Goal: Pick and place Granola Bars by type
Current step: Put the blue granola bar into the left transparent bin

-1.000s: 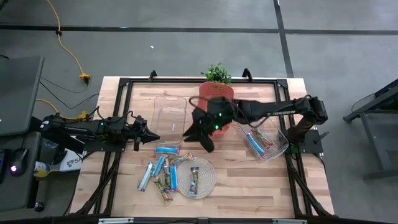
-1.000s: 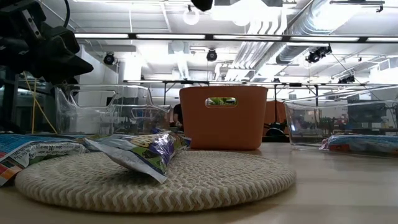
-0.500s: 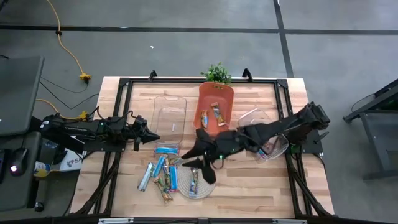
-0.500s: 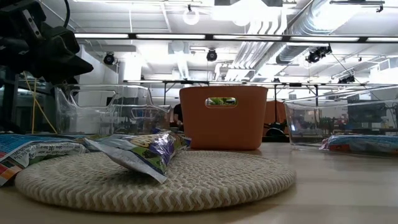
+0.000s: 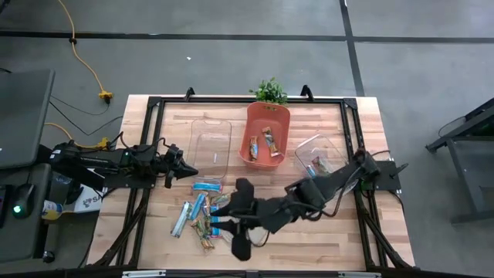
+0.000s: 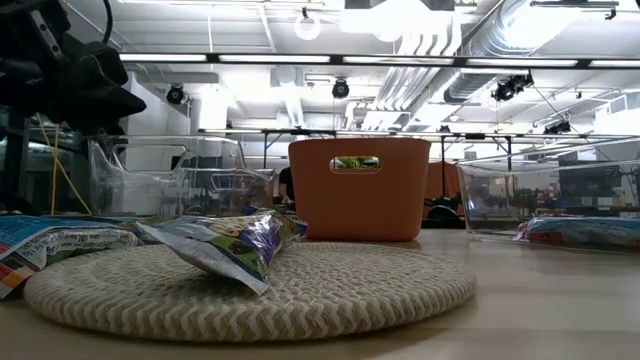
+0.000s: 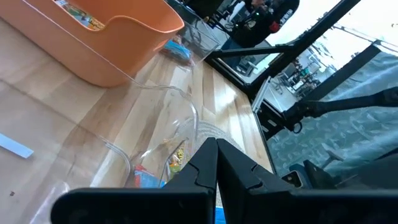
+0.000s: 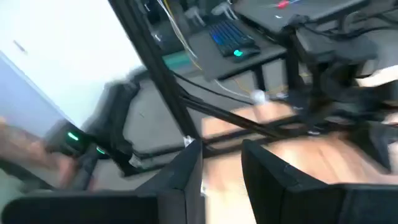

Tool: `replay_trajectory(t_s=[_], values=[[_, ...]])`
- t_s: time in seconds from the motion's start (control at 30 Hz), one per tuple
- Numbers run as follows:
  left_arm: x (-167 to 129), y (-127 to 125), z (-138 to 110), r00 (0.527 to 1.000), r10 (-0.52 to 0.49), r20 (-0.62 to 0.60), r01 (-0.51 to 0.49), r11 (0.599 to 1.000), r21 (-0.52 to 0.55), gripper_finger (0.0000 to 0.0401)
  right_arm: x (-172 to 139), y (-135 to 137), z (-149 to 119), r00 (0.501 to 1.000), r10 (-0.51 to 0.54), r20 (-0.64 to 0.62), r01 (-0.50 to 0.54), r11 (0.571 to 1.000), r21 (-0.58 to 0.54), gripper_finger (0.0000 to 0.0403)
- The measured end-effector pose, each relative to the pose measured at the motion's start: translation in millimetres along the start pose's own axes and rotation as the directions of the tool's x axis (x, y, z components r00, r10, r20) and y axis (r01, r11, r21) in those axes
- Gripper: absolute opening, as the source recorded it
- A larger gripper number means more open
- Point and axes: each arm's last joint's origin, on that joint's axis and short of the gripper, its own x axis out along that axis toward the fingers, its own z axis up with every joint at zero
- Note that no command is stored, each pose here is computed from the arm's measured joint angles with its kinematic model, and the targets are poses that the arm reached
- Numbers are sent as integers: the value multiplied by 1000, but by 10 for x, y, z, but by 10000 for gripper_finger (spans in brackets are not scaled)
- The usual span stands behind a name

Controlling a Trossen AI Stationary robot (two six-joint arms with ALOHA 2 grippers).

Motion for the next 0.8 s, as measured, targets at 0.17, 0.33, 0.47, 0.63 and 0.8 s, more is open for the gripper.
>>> replay_trajectory(t_s=[0.17,0.33,0.47,0.63,0.8], values=[[0,-1,-1,1000,-2,-2,2,997,-77,1,137,-36,-258,996,34,-84,-15,976,216,76],[0,-1,-1,1000,-3,-3,2,983,-182,1,245,-125,-545,979,27,-204,31,960,277,58],[0,0,-2,1000,-3,-4,2,945,-327,1,331,-229,-797,959,-6,-283,133,891,435,40],[0,1,-2,1000,-2,-4,0,901,-434,1,423,-424,-1223,909,-58,-412,302,774,556,31],[0,-4,-4,1000,-15,-14,8,896,-444,1,444,-609,-1665,844,-101,-527,437,700,565,31]])
